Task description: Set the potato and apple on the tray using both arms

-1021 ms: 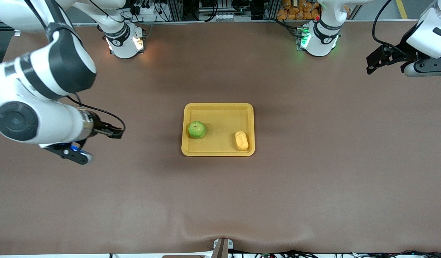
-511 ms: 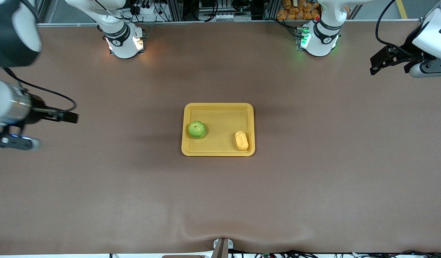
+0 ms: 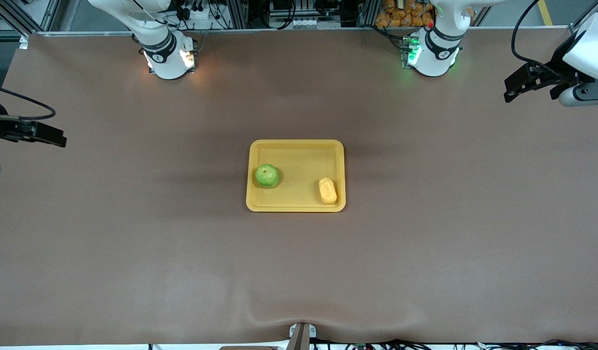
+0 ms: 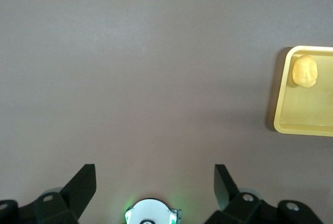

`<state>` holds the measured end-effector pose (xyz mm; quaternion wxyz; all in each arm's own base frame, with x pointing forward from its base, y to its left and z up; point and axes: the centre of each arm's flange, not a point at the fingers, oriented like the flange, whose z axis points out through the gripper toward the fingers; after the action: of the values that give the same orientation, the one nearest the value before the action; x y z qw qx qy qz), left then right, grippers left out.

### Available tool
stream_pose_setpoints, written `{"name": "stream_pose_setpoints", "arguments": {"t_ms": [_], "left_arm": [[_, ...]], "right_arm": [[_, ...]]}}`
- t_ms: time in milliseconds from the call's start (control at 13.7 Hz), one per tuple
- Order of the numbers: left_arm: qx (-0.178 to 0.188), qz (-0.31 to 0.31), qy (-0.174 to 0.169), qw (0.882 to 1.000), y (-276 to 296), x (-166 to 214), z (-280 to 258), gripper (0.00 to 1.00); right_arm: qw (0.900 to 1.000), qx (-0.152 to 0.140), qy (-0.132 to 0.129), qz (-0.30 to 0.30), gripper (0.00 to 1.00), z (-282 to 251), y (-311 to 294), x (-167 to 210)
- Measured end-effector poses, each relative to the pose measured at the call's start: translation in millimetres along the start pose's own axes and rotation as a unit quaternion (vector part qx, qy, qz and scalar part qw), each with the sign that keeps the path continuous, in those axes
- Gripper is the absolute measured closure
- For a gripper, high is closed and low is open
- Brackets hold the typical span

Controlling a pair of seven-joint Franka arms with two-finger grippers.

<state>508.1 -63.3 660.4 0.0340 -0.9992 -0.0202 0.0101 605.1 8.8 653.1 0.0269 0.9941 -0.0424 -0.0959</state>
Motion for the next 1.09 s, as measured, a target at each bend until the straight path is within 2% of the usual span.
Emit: {"name": "stream_pose_setpoints", "arguments": {"t_ms": [292, 730, 1094], "left_arm": [[0.0, 0.001, -0.01, 1.0, 1, 7, 10, 0.0], [-0.003, 0.001, -0.002, 1.0, 3, 19, 20, 0.0], [-0.005, 0.0, 0.007, 1.0, 1, 21, 13, 0.0]], "right_arm": [[1.0, 0.013, 0.006, -0.002, 0.0, -14, 26, -18], [1.0, 0.021, 0.011, -0.019, 0.0, -19, 49, -41], [0.999, 0.025, 0.035, -0.016, 0.0, -5, 59, -51]]}}
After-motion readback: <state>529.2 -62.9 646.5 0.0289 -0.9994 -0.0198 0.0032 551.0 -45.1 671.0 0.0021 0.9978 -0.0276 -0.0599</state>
